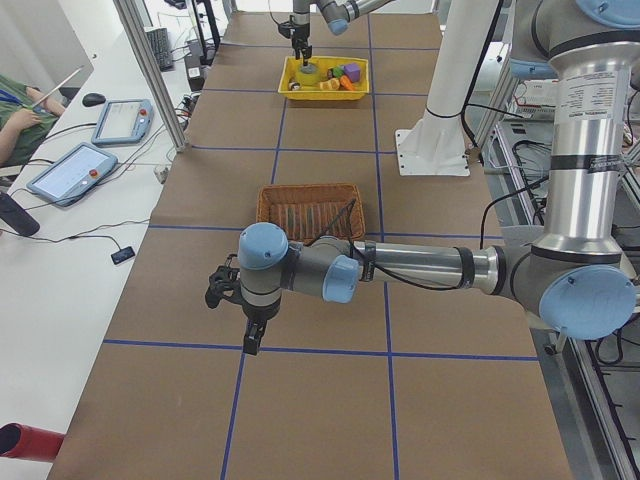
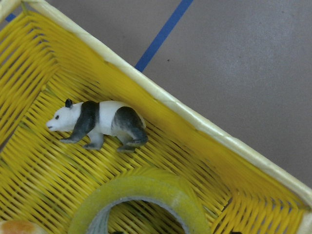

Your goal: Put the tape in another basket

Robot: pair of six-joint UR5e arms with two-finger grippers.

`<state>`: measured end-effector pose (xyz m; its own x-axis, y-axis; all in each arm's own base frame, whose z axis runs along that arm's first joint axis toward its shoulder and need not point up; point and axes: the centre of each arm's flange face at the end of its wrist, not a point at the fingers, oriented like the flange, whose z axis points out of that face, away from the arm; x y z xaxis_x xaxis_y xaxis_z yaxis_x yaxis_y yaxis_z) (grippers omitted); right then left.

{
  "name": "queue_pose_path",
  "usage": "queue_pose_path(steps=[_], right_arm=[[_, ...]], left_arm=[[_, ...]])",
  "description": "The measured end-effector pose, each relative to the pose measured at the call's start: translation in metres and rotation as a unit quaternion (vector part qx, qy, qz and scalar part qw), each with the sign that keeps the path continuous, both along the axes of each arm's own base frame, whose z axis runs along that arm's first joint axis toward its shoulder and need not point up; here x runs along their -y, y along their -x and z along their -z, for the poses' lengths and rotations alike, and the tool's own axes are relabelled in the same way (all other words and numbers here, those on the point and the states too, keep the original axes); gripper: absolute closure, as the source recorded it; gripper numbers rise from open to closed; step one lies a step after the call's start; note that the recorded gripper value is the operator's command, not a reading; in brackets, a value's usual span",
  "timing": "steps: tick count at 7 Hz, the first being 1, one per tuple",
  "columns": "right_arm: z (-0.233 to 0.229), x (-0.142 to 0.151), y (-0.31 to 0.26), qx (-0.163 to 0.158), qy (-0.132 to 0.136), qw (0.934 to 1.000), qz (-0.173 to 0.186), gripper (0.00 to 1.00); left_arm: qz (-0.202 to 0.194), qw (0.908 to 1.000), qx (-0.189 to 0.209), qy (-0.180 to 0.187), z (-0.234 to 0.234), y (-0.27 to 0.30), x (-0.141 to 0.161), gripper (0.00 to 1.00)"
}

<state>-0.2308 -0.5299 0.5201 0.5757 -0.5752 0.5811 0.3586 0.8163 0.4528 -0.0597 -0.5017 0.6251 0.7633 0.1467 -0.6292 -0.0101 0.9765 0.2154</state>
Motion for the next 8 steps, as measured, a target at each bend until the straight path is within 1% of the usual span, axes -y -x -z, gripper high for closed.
queue_pose_path(steps=[3,4,5,6,7,8], right_arm=[[-0.013,0.0,0.0,-0.01,0.001,0.9999,0.006,0.27],[-0.018,0.001,0.001,-0.014,0.004,0.9999,0.006,0.33],[-0.023,0.002,0.003,-0.017,0.008,0.9998,0.007,0.5],[-0.026,0.002,0.005,-0.019,0.01,0.9997,0.008,0.78],[-0.027,0.002,0.006,-0.02,0.011,0.9997,0.009,1.0],[-0.029,0.002,0.007,-0.021,0.012,0.9997,0.009,1.0]], left_arm=[[0.0,1.0,0.0,0.0,0.0,0.0,0.0,0.02],[0.0,1.0,0.0,0.0,0.0,0.0,0.0,0.02],[-0.001,1.0,0.0,-0.001,0.0,0.0,0.0,0.02],[-0.001,1.0,0.0,-0.001,0.0,0.0,0.0,0.02],[-0.002,1.0,0.001,-0.001,0.0,0.0,0.0,0.02],[-0.002,1.0,0.001,-0.001,0.0,0.0,0.0,0.02]])
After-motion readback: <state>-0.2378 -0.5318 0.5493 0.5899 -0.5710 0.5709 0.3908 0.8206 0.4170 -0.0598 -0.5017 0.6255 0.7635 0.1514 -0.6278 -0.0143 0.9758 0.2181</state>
